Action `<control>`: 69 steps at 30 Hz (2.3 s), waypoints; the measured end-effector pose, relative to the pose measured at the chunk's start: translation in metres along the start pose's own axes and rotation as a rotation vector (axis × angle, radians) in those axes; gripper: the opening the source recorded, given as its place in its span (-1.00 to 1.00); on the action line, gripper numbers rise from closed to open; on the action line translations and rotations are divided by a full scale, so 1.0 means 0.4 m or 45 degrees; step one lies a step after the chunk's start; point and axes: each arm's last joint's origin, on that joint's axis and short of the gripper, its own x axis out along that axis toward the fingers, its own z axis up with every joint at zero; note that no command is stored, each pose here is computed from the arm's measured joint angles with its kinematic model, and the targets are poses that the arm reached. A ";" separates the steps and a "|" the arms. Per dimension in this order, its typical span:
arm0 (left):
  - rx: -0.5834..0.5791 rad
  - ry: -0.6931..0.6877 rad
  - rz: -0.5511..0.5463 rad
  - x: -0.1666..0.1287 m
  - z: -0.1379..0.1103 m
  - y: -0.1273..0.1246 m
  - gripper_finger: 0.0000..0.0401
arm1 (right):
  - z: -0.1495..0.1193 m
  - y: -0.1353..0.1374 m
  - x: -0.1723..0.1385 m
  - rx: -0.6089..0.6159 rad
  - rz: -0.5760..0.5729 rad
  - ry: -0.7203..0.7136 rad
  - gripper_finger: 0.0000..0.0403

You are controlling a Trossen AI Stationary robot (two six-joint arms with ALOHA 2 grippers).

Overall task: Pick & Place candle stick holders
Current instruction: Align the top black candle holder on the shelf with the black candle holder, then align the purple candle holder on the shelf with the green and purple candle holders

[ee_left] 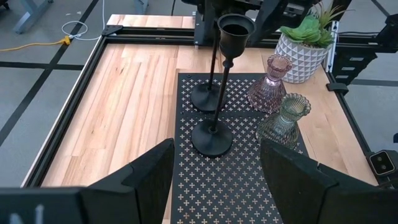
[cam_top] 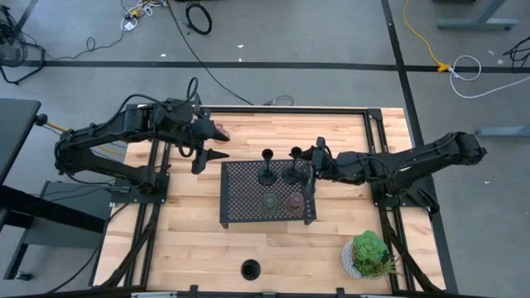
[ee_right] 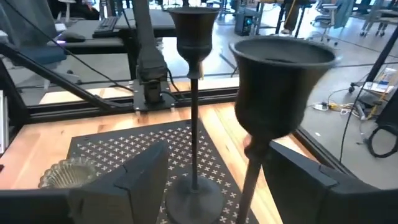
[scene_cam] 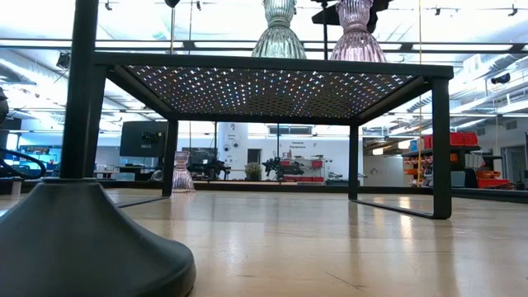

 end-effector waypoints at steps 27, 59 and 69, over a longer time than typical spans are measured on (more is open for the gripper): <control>-0.025 0.168 0.249 0.003 -0.034 0.015 0.20 | 0.000 -0.012 0.001 -0.092 -0.136 0.003 0.27; -0.541 0.223 0.912 0.098 -0.442 0.271 0.20 | 0.004 -0.027 -0.034 -0.118 -0.137 0.054 0.27; -0.523 0.156 0.840 0.133 -0.525 0.270 0.20 | 0.003 -0.026 -0.034 -0.120 -0.137 0.054 0.27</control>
